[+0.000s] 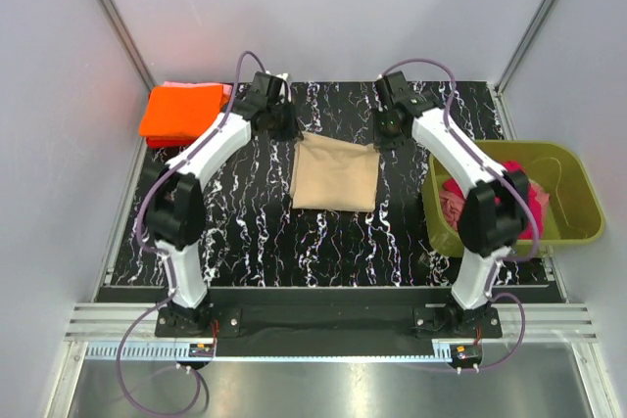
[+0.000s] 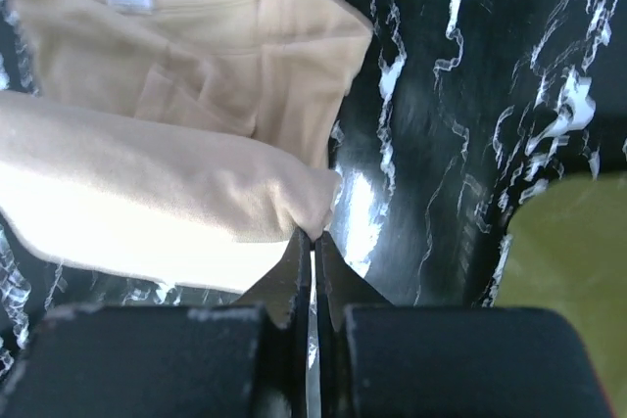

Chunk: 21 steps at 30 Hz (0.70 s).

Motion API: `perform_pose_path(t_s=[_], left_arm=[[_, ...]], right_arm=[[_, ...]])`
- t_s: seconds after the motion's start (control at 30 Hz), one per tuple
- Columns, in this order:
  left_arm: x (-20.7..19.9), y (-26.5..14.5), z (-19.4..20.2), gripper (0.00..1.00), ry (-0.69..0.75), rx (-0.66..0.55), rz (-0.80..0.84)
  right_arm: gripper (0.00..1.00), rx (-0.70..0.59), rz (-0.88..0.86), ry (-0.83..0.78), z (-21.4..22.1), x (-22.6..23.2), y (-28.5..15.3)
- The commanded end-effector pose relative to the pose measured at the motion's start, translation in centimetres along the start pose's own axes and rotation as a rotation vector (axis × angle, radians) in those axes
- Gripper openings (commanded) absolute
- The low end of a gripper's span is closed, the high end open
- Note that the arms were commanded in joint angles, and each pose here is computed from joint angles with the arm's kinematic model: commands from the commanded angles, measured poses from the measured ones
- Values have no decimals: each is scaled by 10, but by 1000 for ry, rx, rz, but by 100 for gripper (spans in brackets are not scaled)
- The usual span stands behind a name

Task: Fold and stack the t-shirts
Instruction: Fold the tshirt

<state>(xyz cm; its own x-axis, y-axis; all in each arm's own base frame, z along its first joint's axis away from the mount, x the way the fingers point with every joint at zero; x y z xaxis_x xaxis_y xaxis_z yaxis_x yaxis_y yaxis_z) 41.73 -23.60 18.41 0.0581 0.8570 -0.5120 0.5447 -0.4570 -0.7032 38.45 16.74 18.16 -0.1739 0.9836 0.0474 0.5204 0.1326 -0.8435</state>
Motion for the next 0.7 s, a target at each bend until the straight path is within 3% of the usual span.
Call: perform_pose_path(t_s=[0.0,0.2,0.23,0.27,0.33,0.37,0.4,0.53,0.67], left_arm=[[-13,11,-41,0,50,-80,80],[16,68,-65,4,6,-66,70],[26,80,-64,14,-8,-51,57],[28,84,-66,19,-9,-53,59],[34,94,-72,20,-6,-56,62],[34,94,-74,22,0,-58,68],[35,92,-81,28,-2,-70,72],[32,62,-95,32,28,-133,42],[32,47,-69,36,33,-69,52]], right_arm=[[0,-56,-8,-59,-38,-3,23],[2,-39,-3,-39,-64,-16,86],[3,-37,-3,-38,-66,-16,93],[6,-37,6,-43,-68,-18,99],[26,-26,9,-46,-72,-20,116],[28,-26,-3,-50,-75,-19,119],[29,-32,6,-59,-80,-21,120],[38,-48,2,-34,-89,-19,95],[43,-25,-80,13,-80,-7,67]])
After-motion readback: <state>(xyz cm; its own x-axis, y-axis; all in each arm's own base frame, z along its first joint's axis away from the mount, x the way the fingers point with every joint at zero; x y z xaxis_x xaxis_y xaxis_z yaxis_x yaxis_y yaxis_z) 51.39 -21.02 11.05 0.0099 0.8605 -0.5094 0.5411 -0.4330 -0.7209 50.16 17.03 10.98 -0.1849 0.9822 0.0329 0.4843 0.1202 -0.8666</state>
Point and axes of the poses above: each gripper's point midway between its finger pads, its own y axis out along the fingers, its own x axis along the line the jaws close on, z = x × y, the point moved 2 cm from there along -y, back along the fingers, and after that the axes turned 7 degrees about -y, right-handed, at the moved point
